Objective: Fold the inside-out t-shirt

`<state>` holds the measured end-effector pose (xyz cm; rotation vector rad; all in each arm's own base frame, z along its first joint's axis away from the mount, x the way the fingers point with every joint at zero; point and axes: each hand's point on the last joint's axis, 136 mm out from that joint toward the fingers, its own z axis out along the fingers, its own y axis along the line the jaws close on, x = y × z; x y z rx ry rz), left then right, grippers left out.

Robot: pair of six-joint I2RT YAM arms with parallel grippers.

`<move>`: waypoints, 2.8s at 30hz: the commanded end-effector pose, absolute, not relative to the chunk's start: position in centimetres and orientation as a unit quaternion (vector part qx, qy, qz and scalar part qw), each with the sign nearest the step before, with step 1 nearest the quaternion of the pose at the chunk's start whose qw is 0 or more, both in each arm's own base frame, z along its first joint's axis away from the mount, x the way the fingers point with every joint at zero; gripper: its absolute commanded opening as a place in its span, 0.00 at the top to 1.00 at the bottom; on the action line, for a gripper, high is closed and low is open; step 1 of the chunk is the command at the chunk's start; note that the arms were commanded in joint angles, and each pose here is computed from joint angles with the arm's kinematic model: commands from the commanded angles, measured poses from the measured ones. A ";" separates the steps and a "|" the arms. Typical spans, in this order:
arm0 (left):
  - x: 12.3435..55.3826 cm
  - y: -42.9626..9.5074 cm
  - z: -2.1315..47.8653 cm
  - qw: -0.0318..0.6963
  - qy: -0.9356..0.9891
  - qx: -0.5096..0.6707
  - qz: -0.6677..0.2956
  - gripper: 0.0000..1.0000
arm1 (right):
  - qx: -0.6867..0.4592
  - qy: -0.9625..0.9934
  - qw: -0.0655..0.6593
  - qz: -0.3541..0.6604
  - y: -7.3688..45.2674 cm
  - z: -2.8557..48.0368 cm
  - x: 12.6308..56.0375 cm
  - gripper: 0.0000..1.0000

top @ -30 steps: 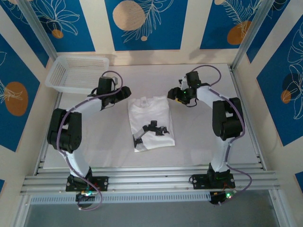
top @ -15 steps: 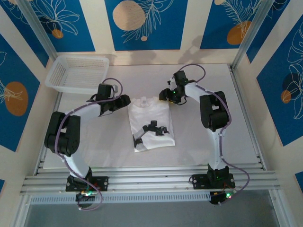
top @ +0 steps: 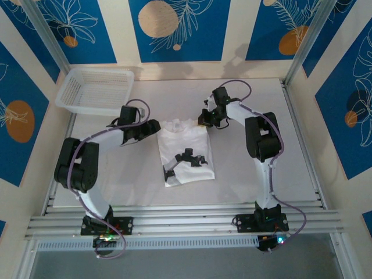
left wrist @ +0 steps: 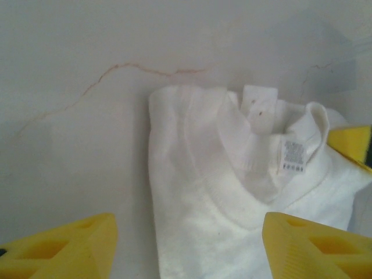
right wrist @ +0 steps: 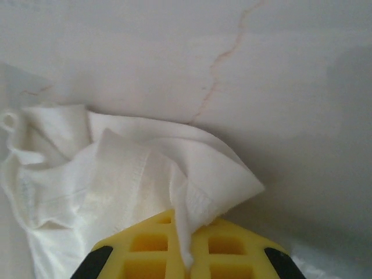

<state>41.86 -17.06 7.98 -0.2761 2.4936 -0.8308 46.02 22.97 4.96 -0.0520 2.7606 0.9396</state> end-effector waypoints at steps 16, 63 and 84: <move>47.8 -23.7 4.0 0.245 0.915 -0.045 -0.318 0.33 | -0.034 0.913 0.126 0.386 24.7 10.2 44.5 1.00; 35.3 -20.4 27.8 0.436 0.812 0.043 -0.386 1.00 | -0.143 0.820 0.353 0.428 24.7 30.3 38.7 1.00; 29.7 -17.2 13.4 0.332 0.915 -0.020 -0.230 1.00 | -0.071 0.893 0.190 0.401 24.3 13.8 30.5 0.98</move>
